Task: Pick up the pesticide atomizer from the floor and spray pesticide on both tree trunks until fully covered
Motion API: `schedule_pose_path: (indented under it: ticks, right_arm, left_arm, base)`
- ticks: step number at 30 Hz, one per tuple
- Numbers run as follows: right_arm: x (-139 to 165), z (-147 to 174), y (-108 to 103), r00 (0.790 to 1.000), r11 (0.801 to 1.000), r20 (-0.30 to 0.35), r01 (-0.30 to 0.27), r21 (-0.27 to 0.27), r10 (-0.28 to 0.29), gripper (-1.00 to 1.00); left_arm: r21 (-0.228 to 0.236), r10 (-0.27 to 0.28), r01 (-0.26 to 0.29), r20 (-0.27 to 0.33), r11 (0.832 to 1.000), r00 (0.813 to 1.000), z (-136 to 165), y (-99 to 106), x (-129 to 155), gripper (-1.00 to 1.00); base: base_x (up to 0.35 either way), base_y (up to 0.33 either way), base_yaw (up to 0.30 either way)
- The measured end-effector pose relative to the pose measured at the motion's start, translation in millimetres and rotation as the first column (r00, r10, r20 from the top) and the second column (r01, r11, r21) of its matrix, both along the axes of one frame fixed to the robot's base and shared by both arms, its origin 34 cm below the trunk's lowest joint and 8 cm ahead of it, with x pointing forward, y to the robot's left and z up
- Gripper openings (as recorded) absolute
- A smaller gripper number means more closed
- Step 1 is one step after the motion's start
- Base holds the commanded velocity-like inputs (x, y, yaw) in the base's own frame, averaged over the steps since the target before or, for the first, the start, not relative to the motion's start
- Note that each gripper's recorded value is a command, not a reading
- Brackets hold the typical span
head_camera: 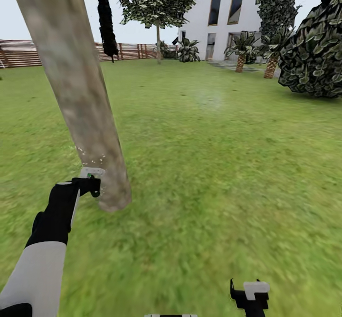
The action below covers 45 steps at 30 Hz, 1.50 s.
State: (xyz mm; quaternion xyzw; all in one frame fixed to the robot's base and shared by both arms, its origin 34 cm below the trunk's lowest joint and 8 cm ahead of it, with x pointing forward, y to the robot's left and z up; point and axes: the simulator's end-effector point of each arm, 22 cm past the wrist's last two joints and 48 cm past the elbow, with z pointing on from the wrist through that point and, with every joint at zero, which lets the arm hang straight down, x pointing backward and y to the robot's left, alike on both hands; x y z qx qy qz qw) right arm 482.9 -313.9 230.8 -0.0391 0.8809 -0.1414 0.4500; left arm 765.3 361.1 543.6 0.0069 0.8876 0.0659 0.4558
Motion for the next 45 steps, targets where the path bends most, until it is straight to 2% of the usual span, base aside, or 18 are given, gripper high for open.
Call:
schedule_pose_path:
  ticks: [9,19,20,24,25,26,28,30,32,34,35,41,44,45]
  right_arm:
    - [0,0,0,1.0,1.0,0.001,0.0,0.0,0.0,1.0]
    - [0,0,0,1.0,1.0,0.001,0.0,0.001,0.0,1.0]
    - [0,0,1,1.0,1.0,0.001,-0.001,0.0,0.001,1.0]
    - [0,0,1,1.0,1.0,0.001,-0.001,0.001,0.001,1.0]
    - [0,0,1,1.0,1.0,0.0,-0.002,0.001,0.002,1.0]
    - [0,0,1,1.0,1.0,0.0,-0.003,0.001,0.003,1.0]
    - [0,0,1,1.0,1.0,0.0,-0.004,0.001,0.004,1.0]
    - [0,0,2,1.0,1.0,0.0,-0.004,0.002,0.004,1.0]
    - [0,0,2,1.0,1.0,0.0,-0.004,0.002,0.004,1.0]
    - [0,0,2,1.0,1.0,0.0,-0.004,0.002,0.004,1.0]
    - [0,0,2,1.0,1.0,0.0,-0.005,0.002,0.005,1.0]
    - [0,0,1,1.0,1.0,-0.001,-0.003,0.001,0.003,1.0]
    - [0,0,1,1.0,1.0,-0.001,-0.004,0.001,0.004,1.0]
    - [0,0,2,1.0,1.0,-0.001,-0.005,0.001,0.005,1.0]
  left_arm:
    - [-0.001,0.002,-0.002,0.002,1.0,1.0,1,1,0,-1.0]
    - [0.006,0.013,-0.013,0.003,1.0,1.0,2,8,-1,-1.0]
    - [-0.002,0.039,-0.039,0.006,0.999,0.999,2,19,-3,-1.0]
    - [-0.025,0.088,-0.088,0.001,0.996,0.996,-2,39,-9,-1.0]
    - [-0.024,0.123,-0.123,-0.014,0.992,0.992,-10,57,-17,-1.0]
    - [-0.031,0.124,-0.125,-0.046,0.992,0.991,-27,57,-26,-1.0]
    - [-0.045,0.085,-0.091,-0.116,0.995,0.99,-64,36,-39,-1.0]
    - [-0.054,0.042,-0.051,-0.165,0.997,0.985,-86,13,-44,-1.0]
    - [-0.041,0.045,-0.053,-0.176,0.998,0.983,-90,17,-47,-1.0]
    - [-0.021,0.078,-0.083,-0.18,0.996,0.981,-91,41,-53,-1.0]
    - [-0.023,0.084,-0.09,-0.183,0.996,0.98,-92,45,-54,-1.0]
    - [-0.086,0.034,-0.052,-0.198,0.995,0.98,-105,-2,-51,-1.0]
    - [-0.077,0.04,-0.056,-0.198,0.995,0.979,-107,3,-53,-1.0]
    - [-0.049,0.062,-0.074,-0.212,0.996,0.975,-117,12,-64,-1.0]
  base:
    - [0.117,-0.251,0.008]
    - [0.055,-0.257,0.262]
    - [0.263,-0.174,0.277]
    - [0.276,-0.167,0.277]
    - [0.279,-0.166,0.277]
    - [0.276,-0.165,0.277]
    - [0.148,-0.085,0.275]
    - [0.019,-0.011,0.261]
    - [0.003,-0.002,0.252]
    - [0.0,-0.012,0.129]
    - [0.0,-0.155,0.027]
    - [0.0,-0.253,0.003]
    - [0.033,-0.268,0.0]
    - [0.124,-0.269,0.0]
